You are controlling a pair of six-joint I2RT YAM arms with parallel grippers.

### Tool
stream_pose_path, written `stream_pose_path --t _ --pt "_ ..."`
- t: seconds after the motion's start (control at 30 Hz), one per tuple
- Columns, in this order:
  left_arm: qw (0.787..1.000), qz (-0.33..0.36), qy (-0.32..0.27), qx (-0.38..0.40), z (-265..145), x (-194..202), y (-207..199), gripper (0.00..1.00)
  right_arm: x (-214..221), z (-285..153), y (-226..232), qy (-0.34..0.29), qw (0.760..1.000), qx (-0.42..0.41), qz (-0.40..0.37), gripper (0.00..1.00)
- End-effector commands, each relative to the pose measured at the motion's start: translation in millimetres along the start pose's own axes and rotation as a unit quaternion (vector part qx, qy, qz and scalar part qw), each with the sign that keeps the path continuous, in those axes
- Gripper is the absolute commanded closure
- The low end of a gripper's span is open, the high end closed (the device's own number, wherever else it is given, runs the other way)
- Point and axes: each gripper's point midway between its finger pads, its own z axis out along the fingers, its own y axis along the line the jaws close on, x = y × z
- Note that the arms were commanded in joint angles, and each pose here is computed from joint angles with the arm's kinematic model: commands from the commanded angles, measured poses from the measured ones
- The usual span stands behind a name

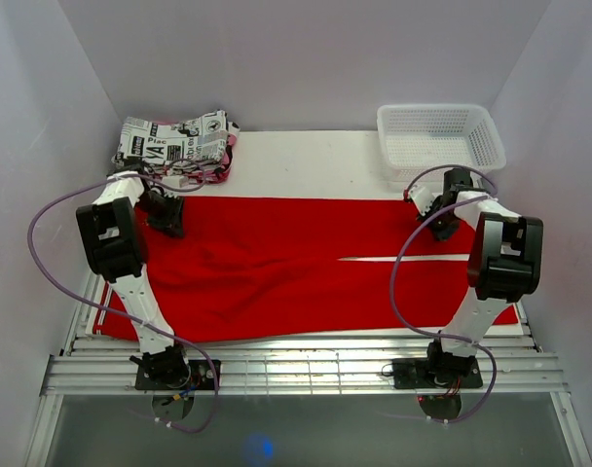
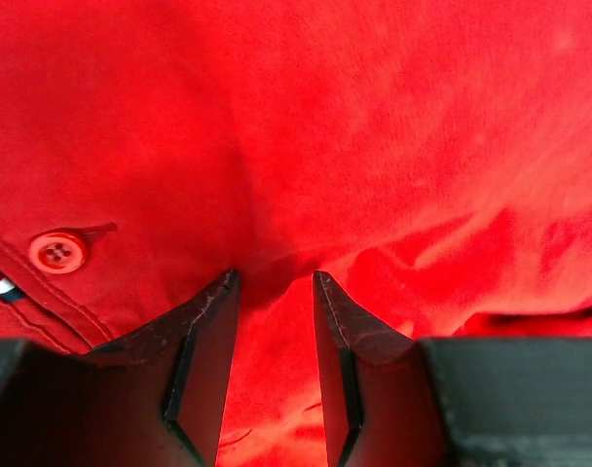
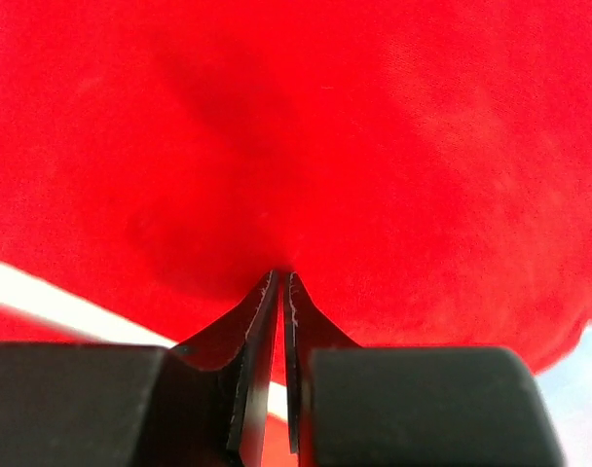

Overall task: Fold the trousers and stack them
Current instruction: Flatten the trousers out, then fold the trousers

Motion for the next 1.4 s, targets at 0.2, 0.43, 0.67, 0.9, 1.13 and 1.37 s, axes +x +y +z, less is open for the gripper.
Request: stream_pose_path --t 0.2,0.43,0.67,0.9,1.13,1.37 --pt "0.997 0.078 0.015 0.008 -43 6 -10 0.47 -15 -56 6 -0.016 0.994 -0.1 -0.045 0.63" --pt "0.993 0.109 -0.046 -0.009 -71 -35 -7 0.41 -34 -79 -94 -0.033 0.995 -0.047 -0.079 0.06" --pt "0.992 0.081 -0.096 -0.003 -89 -57 -19 0.4 -28 -44 -128 -0.031 0.992 -0.032 -0.116 0.2" --pt "0.992 0.056 -0.109 -0.021 -100 -62 -19 0.4 -13 -4 -158 -0.028 0.992 0.021 -0.122 0.16" --pt "0.99 0.048 -0.117 -0.057 -116 -66 -11 0.4 9 36 -108 -0.021 0.992 -0.08 -0.1 0.18" --pt "0.989 0.029 -0.132 -0.063 -128 -67 -4 0.41 58 35 -22 0.018 0.974 -0.211 -0.083 0.14"
